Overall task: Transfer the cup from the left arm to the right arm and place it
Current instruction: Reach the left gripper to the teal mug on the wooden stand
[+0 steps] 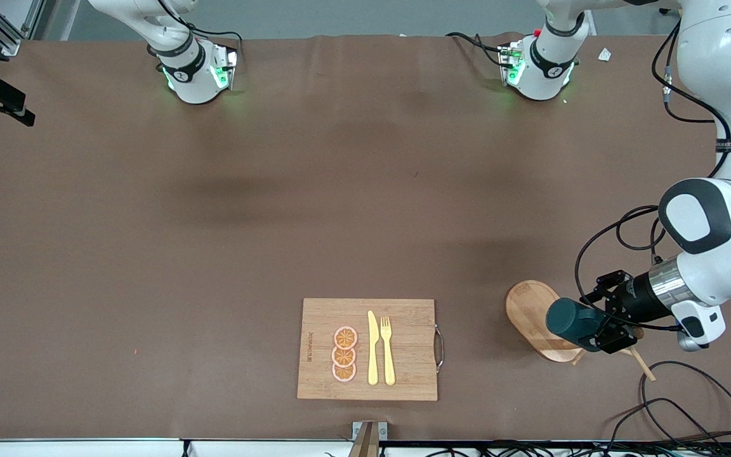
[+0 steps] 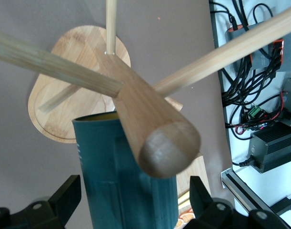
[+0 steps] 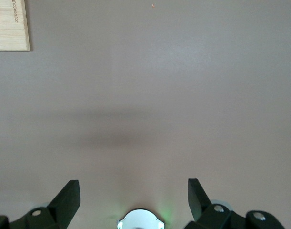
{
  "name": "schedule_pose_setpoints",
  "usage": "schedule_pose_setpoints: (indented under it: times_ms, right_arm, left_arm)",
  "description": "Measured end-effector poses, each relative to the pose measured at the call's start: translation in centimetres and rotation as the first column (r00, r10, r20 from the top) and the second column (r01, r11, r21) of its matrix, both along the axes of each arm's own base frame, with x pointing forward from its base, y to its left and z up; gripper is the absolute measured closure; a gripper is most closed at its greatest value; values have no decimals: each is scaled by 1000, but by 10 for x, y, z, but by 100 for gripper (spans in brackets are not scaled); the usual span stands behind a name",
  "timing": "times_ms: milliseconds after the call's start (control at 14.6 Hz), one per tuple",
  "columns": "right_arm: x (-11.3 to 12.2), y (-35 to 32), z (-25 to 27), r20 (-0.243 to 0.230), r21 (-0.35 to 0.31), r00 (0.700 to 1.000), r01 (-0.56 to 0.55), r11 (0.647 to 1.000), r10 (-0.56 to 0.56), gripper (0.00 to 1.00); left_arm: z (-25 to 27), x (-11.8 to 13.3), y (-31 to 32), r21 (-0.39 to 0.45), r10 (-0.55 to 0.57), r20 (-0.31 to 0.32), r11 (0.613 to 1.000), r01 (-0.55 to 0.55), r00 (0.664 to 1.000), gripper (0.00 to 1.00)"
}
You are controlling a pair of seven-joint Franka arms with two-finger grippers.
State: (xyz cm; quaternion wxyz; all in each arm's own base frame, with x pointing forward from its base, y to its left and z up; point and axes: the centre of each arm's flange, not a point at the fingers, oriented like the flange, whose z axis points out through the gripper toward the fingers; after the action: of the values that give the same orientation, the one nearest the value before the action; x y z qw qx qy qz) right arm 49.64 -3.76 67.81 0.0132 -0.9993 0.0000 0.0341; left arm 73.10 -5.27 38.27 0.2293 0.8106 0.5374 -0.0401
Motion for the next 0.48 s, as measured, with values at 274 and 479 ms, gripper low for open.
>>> schedule_pose_setpoints:
  times_ms: [274,479]
  right_arm:
    - [0,0,0,0,0,1000,0,1000,0,0]
    - [0,0,0,0,0,1000,0,1000,0,0]
  left_arm:
    - [-8,2,0,-14,15,0,1000,-15,1000,0]
    - [-12,3,0,-29,26,-1,999,-26,1000,4]
